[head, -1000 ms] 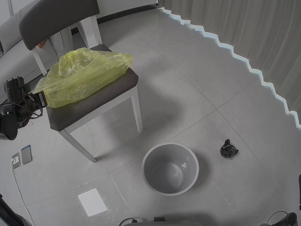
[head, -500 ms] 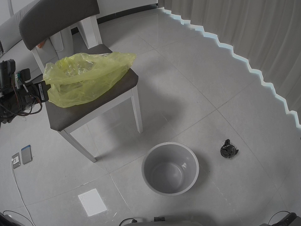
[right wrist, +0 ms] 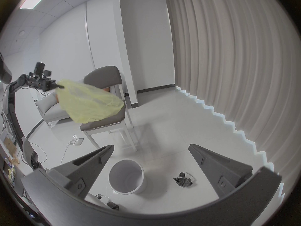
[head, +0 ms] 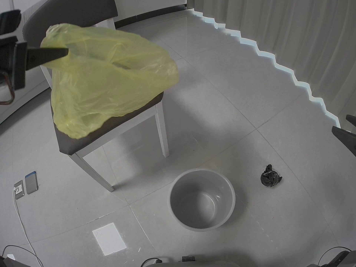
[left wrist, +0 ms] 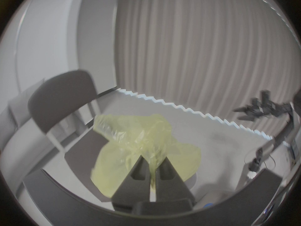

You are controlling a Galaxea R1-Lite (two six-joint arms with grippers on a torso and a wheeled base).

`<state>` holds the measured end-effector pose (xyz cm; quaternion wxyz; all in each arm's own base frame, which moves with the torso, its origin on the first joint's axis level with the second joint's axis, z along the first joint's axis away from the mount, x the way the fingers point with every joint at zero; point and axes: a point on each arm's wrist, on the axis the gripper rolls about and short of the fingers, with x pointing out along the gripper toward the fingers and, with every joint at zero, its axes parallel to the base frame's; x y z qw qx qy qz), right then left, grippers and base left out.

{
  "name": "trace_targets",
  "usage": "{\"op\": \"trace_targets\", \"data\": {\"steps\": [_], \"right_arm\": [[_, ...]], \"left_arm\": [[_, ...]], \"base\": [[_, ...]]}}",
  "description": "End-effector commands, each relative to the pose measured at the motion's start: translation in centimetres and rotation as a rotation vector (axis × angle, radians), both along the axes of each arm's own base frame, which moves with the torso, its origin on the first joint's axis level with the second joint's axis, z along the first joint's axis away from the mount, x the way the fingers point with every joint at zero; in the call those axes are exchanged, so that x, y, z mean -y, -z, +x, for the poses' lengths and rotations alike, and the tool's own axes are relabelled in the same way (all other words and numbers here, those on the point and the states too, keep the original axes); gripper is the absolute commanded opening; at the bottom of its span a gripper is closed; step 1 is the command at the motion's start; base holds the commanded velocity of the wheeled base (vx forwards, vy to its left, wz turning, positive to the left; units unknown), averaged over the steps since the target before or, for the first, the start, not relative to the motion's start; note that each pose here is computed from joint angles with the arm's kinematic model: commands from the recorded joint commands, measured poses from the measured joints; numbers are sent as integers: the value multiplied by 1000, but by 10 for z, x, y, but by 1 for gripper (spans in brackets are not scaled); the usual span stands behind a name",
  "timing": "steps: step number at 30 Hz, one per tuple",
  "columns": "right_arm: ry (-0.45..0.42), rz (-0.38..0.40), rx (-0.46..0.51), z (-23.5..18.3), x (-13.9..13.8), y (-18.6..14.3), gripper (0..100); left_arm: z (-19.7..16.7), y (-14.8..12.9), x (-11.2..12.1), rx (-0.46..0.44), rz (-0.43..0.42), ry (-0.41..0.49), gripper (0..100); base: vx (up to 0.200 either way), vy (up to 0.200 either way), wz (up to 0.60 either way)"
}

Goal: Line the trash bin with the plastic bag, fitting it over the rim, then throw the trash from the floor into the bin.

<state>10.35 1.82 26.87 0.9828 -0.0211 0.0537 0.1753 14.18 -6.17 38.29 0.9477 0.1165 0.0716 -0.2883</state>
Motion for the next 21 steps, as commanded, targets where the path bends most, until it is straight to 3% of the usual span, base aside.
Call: {"op": "trace_targets", "data": {"steps": [1,11,17,21], "right_arm": [[-43,-19,-92,42,-11,1,100],[-47,-15,-99,72,-16,-7,100],[-103,6,-109,80,-19,-9,100],[-132,56,-150,94,-26,-4,100]], "left_arm": [[-31,-18,12,103,26,204,0],[-31,-2,22,93,88,366,0],[-27,8,26,62,95,419,0],[-27,12,31,67,105,518,0]], "base": [[0,0,0],[0,0,0],[0,0,0],[0,0,0]]}}
